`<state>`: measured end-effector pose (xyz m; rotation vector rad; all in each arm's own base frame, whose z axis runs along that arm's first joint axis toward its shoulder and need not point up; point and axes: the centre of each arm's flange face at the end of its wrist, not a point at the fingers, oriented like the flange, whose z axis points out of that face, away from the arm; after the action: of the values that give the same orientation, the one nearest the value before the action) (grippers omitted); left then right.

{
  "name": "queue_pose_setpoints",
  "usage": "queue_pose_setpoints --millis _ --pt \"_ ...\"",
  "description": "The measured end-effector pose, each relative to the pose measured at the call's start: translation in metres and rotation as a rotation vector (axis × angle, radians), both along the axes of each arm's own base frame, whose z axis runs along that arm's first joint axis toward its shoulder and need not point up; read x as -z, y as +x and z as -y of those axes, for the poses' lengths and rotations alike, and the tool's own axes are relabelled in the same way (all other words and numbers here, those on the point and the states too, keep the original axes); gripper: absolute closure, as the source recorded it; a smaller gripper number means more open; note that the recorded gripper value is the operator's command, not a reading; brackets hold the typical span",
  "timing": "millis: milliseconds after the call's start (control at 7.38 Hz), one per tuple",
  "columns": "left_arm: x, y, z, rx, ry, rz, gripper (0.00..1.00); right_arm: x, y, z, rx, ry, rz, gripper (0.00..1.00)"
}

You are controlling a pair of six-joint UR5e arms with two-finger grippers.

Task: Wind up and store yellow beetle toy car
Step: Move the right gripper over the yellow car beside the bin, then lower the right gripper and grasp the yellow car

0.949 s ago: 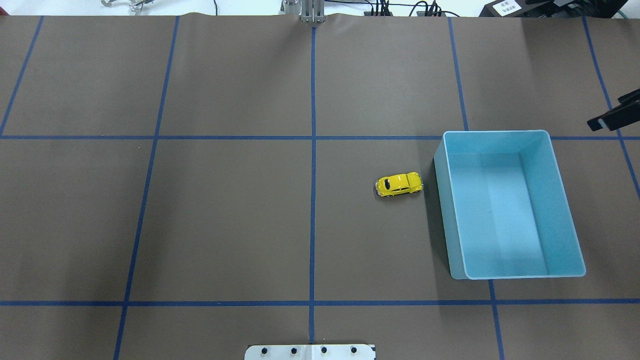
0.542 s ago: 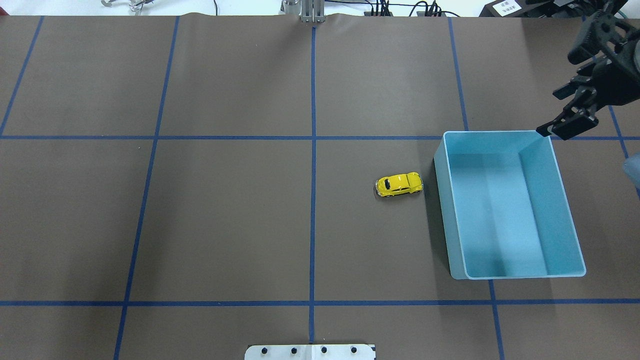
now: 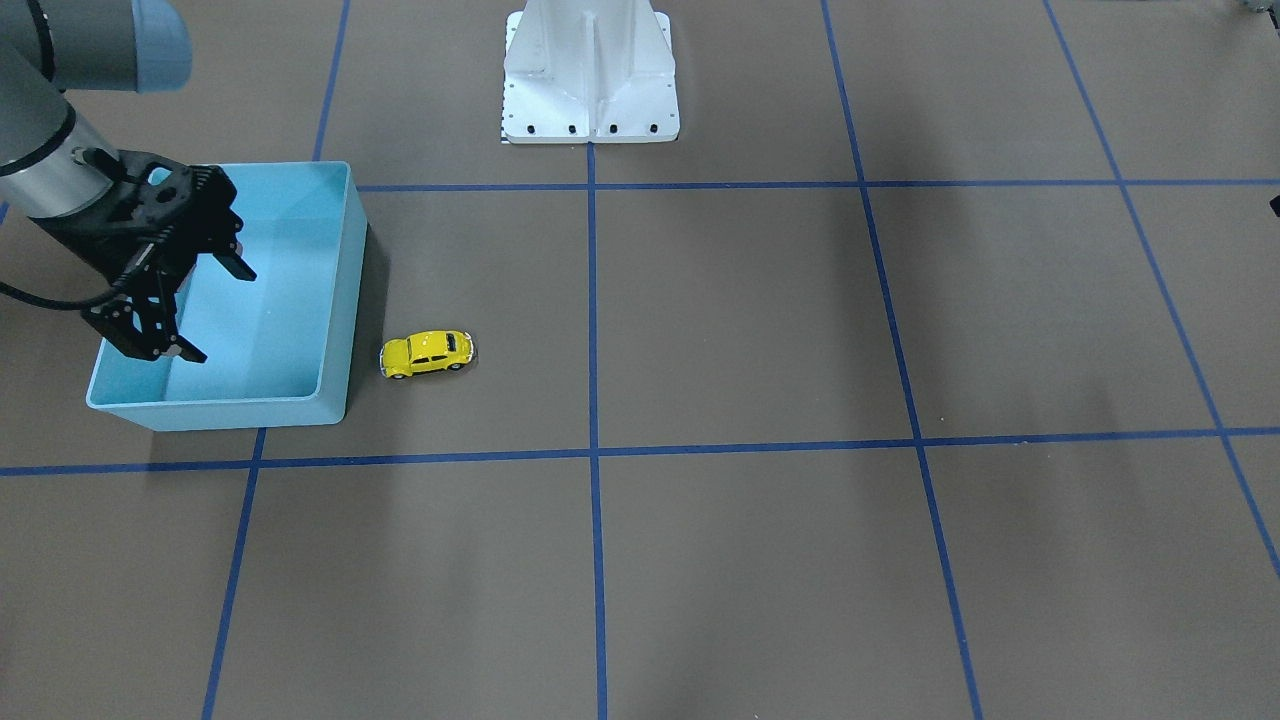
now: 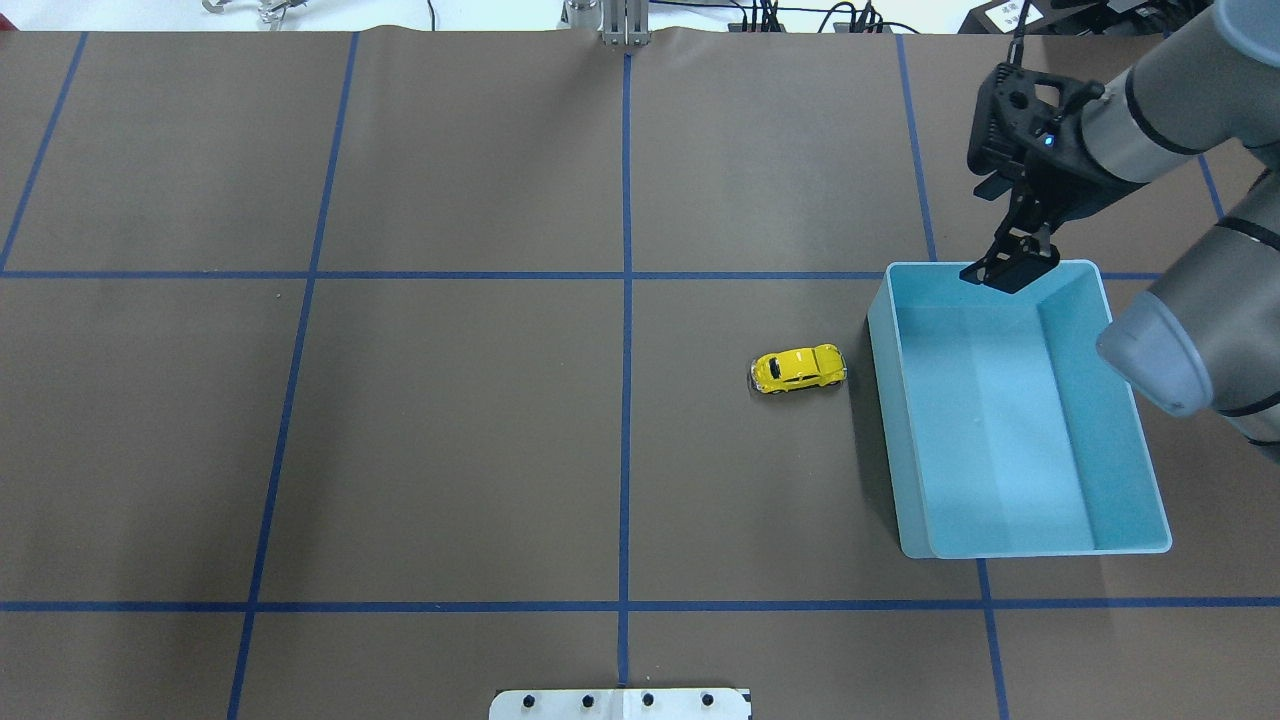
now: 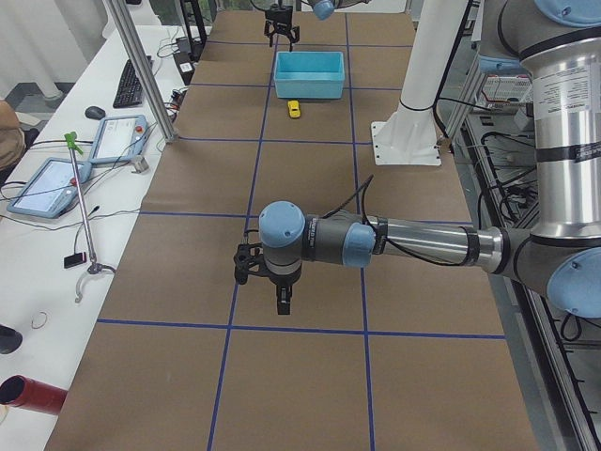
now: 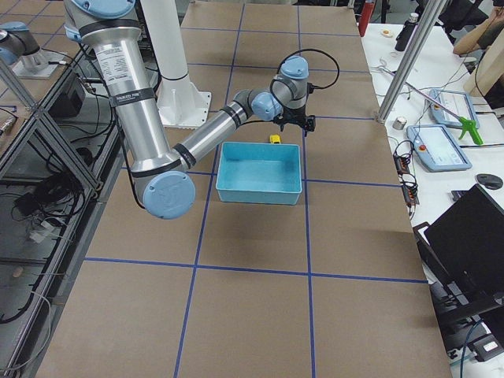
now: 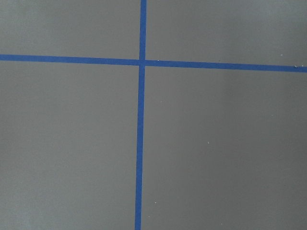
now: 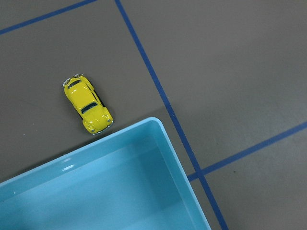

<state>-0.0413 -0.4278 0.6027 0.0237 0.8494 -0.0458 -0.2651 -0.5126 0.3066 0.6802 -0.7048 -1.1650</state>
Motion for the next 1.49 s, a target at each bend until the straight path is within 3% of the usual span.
queue_pose_setpoints --millis 271,1085,1492 --pt "-0.006 -0.001 0.000 0.000 -0.011 0.003 0.00 0.010 -0.045 -0.013 0.063 0.033 -0.051 0.00" --pt "-0.018 0.001 0.009 -0.003 -0.029 0.004 0.00 0.000 -0.180 -0.091 0.210 0.173 -0.170 0.00" --pt "-0.022 0.001 0.012 -0.003 -0.036 0.005 0.00 -0.011 -0.195 -0.086 0.234 0.241 -0.196 0.00"
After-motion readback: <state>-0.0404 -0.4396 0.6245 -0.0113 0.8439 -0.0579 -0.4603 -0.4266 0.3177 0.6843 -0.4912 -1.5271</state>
